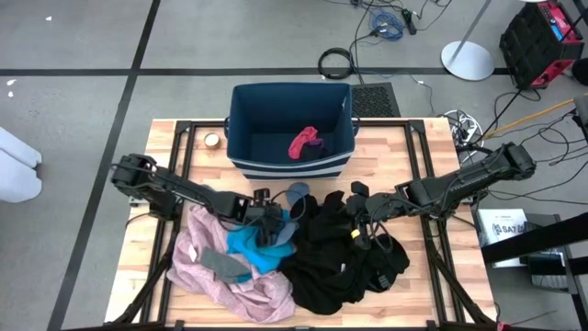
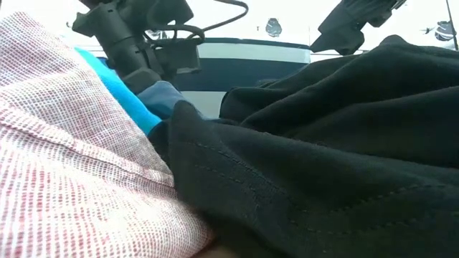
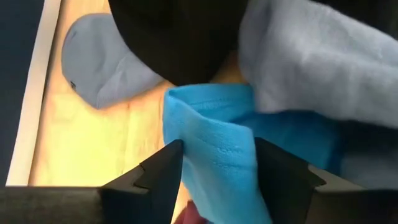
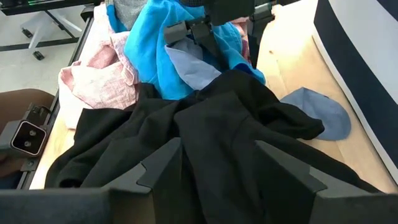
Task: Sort clothes
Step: Put the blue shorts into the blue laundry bin
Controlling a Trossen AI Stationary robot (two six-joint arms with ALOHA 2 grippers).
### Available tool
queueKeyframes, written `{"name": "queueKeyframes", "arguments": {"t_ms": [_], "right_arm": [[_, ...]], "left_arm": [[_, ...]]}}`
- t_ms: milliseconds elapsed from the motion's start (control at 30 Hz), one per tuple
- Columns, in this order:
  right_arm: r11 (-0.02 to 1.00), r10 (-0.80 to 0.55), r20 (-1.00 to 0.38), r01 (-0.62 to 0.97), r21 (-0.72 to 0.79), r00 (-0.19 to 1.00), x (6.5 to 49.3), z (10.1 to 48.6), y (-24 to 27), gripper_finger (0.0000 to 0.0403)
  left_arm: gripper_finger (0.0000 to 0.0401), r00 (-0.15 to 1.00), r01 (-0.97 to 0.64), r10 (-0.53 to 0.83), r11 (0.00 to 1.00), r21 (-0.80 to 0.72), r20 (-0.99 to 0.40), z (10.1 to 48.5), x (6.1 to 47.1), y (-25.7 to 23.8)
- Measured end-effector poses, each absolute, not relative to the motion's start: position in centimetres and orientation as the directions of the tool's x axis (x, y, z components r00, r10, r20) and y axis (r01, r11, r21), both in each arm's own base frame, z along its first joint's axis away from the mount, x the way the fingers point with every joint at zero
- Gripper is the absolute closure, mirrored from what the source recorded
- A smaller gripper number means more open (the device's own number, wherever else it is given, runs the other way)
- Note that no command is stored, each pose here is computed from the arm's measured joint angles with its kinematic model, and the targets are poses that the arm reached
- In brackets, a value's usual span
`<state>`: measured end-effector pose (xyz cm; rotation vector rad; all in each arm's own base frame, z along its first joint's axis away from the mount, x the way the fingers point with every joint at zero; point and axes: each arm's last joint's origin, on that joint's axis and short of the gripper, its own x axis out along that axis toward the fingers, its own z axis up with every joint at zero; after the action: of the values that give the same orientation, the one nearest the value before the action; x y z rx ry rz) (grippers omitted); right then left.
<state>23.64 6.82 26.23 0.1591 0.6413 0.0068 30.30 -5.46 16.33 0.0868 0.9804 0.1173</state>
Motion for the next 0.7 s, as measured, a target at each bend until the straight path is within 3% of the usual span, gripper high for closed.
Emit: {"name": "queueKeyframes", "arguments": {"t_ms": [167,367,700], "right_arm": [[0.987,0.056,-0.594,0.045,0.154,0.802,23.6,26.2,6.8,0.0216],[0.987,0.056,-0.595,0.045,0.153,0.802,23.6,26.2,6.8,0.0216],[0.988,0.053,-0.607,0.048,0.148,0.793,24.1,25.7,7.0,0.0216]], "left_arm": [[0.0254,0.574,-0.057,0.129,0.991,0.117,-0.809,16.5,30.5,-5.6],[0.0385,0.572,0.002,0.115,0.990,0.142,-0.812,16.6,30.4,-6.2],[0.0396,0.683,0.124,0.070,0.970,0.210,-0.727,21.0,32.8,-8.1]]}}
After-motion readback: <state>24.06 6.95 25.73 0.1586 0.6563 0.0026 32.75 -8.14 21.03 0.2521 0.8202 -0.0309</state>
